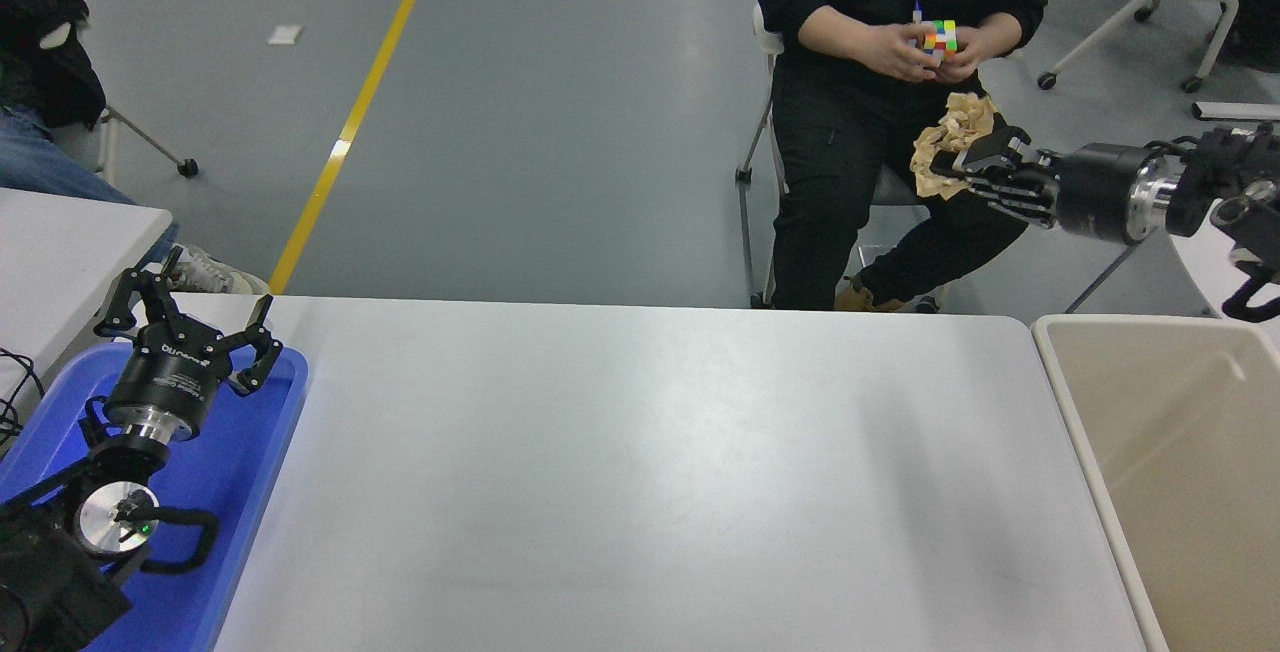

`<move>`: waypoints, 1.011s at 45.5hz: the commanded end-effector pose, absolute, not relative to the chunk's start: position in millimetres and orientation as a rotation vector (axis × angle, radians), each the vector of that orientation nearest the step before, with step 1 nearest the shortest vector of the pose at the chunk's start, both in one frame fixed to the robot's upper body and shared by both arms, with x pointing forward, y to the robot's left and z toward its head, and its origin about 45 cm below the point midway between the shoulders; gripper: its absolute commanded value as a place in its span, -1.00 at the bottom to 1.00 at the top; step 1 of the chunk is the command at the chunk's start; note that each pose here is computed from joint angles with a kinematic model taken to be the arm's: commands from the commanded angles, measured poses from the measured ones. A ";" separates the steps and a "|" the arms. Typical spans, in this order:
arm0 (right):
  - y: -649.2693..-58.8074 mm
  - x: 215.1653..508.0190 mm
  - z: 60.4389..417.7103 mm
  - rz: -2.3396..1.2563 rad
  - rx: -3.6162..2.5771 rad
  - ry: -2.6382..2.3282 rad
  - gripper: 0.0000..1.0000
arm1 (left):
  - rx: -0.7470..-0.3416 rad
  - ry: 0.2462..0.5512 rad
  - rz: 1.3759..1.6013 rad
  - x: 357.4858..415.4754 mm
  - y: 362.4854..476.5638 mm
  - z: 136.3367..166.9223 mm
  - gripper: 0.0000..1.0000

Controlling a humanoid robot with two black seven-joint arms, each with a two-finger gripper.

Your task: Clean the table surface

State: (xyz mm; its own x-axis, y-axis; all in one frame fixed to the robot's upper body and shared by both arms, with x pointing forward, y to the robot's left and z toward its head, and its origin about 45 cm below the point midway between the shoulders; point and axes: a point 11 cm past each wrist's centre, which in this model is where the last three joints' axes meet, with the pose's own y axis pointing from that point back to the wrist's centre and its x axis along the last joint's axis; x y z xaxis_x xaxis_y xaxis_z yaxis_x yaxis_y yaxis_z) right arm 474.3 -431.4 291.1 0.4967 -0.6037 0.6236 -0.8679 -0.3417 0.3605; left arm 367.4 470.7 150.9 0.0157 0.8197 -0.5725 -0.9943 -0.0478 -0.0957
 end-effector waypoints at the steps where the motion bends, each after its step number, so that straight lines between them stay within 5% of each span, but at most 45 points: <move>1: -513.7 445.3 272.0 0.415 1.821 -1.366 -1.00 | -0.562 0.393 1.533 367.3 471.3 151.2 1.00; 22: -600.4 388.8 234.5 0.109 1.321 -1.502 -1.00 | -0.563 0.395 1.533 367.4 470.6 150.8 1.00; 46: -628.7 350.5 202.7 0.068 1.056 -1.524 -1.00 | -0.563 0.395 1.533 367.4 470.6 150.8 1.00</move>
State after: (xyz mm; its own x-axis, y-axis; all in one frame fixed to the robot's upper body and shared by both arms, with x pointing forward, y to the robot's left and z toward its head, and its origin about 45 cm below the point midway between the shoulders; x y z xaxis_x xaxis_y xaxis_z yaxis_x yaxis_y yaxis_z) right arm 368.8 -617.5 217.7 0.1640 -0.6001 0.7830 -0.6795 0.5067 0.5306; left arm 367.4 470.6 150.9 0.0157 0.8197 -0.5726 -0.9943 -0.0477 -0.0956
